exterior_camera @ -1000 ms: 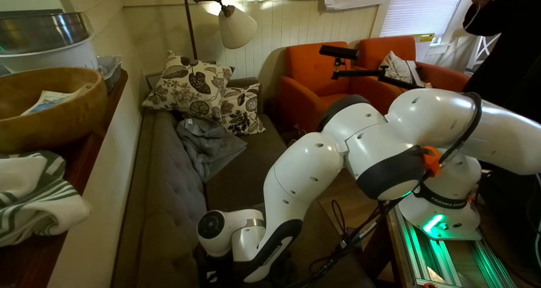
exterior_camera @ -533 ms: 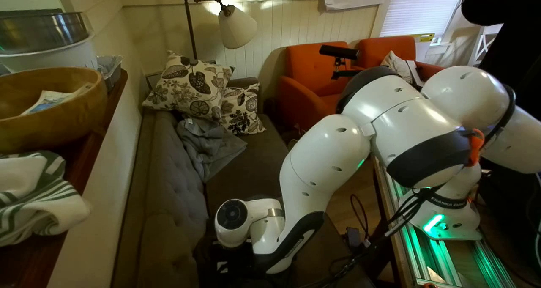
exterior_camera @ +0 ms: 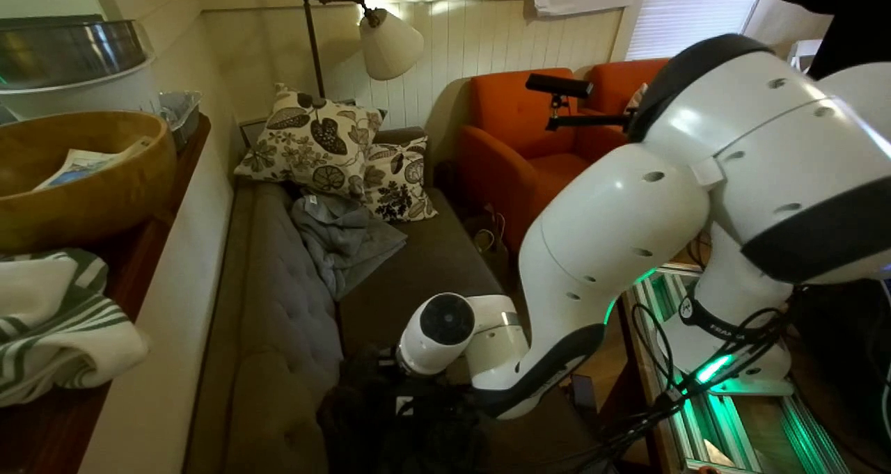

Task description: Take the remote controller off of the couch and put it on the shelf

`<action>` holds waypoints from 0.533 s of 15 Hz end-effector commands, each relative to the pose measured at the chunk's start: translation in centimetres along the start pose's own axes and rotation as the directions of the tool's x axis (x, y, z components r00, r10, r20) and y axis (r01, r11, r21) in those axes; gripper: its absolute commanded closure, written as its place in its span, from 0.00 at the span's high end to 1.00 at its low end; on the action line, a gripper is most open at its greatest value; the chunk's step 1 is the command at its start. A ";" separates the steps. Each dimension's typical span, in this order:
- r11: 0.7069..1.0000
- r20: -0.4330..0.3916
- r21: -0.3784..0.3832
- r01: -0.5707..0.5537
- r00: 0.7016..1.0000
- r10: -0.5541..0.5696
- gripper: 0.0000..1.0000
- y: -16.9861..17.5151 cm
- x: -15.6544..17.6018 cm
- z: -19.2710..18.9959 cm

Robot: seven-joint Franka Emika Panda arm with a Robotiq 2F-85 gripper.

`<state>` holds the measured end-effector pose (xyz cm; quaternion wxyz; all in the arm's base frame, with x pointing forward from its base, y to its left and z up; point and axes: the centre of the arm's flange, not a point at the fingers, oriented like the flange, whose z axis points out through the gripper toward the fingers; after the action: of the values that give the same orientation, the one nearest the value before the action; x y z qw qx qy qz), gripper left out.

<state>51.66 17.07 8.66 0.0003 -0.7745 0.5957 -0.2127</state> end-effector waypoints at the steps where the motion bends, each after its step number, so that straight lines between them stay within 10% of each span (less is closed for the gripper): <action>1: 0.992 -0.121 0.115 -0.046 0.991 0.060 0.07 2.9 0.6 -8.4; 8: 0.935 -0.242 0.349 -0.066 0.957 0.158 0.07 3.6 1.4 -17.9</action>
<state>48.13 17.45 20.80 0.0308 -0.7306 0.5747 -0.3673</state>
